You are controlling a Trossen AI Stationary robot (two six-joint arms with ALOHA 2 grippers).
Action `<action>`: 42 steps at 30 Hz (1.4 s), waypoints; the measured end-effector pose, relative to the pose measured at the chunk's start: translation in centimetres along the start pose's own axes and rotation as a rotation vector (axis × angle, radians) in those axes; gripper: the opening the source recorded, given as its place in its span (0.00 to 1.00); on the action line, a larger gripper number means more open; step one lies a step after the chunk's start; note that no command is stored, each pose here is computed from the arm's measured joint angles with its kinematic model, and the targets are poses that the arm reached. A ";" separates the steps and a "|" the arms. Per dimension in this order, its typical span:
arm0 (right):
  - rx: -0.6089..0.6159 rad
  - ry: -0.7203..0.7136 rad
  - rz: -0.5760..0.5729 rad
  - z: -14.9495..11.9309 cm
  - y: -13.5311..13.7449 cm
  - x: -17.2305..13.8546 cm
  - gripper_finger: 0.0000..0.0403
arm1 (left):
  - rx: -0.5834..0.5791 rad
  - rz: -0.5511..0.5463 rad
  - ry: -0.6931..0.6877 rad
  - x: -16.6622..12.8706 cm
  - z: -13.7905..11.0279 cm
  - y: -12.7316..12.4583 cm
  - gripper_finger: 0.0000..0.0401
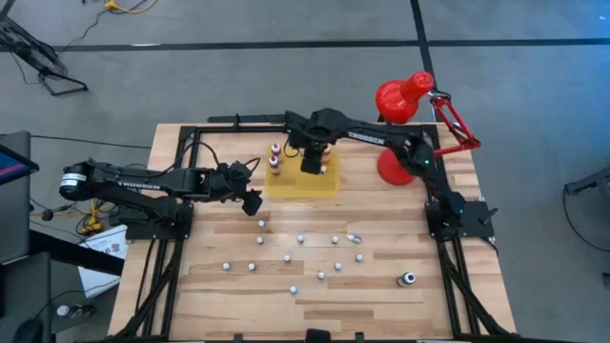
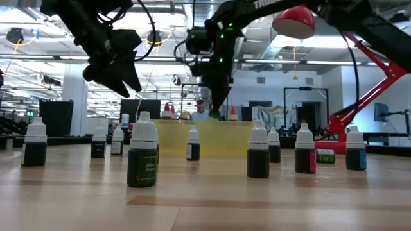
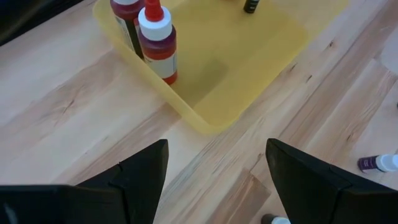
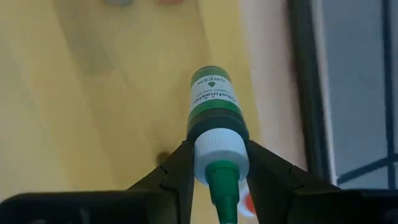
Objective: Pick & Place food coloring
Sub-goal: Put the large green food coloring in the bin
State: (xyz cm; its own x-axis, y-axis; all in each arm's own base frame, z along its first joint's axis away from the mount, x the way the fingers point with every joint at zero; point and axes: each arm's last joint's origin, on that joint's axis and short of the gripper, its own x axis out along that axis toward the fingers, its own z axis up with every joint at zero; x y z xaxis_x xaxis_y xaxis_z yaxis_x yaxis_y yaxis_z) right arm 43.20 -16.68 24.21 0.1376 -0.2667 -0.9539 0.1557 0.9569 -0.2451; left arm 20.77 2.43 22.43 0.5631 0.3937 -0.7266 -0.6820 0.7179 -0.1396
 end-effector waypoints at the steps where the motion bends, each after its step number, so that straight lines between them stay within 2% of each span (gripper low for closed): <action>1: -0.006 0.010 -0.013 0.2 0.0 0.4 0.28 | 0.000 -0.002 0.000 0.0 0.0 0.0 0.66; 8: -0.057 0.126 -0.005 0.3 0.4 2.6 0.28 | -0.004 -0.004 0.003 0.0 0.0 0.0 0.66; 13: -0.107 0.133 0.002 0.3 0.4 2.6 0.28 | -0.005 -0.008 0.007 0.0 -0.1 0.0 0.66; 32: -0.149 0.087 0.005 0.7 0.0 2.7 0.28 | -0.008 -0.008 0.007 0.0 0.0 0.0 0.66; 38: -0.275 0.123 0.020 0.3 0.1 2.7 0.28 | -0.008 -0.008 0.006 0.0 0.0 0.0 0.66; 42: -0.287 0.128 0.014 0.3 0.1 2.7 0.28 | -0.007 -0.008 0.007 0.0 0.0 0.0 0.66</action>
State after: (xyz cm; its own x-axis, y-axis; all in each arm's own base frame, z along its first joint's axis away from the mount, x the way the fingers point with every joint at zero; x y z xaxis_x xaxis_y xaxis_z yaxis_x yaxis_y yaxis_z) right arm 43.86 -17.33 21.69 0.0108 -0.2540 -0.9671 -0.1298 0.9586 -0.2533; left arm 20.77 2.36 22.41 0.5657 0.3839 -0.7298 -0.6808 0.7168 -0.1506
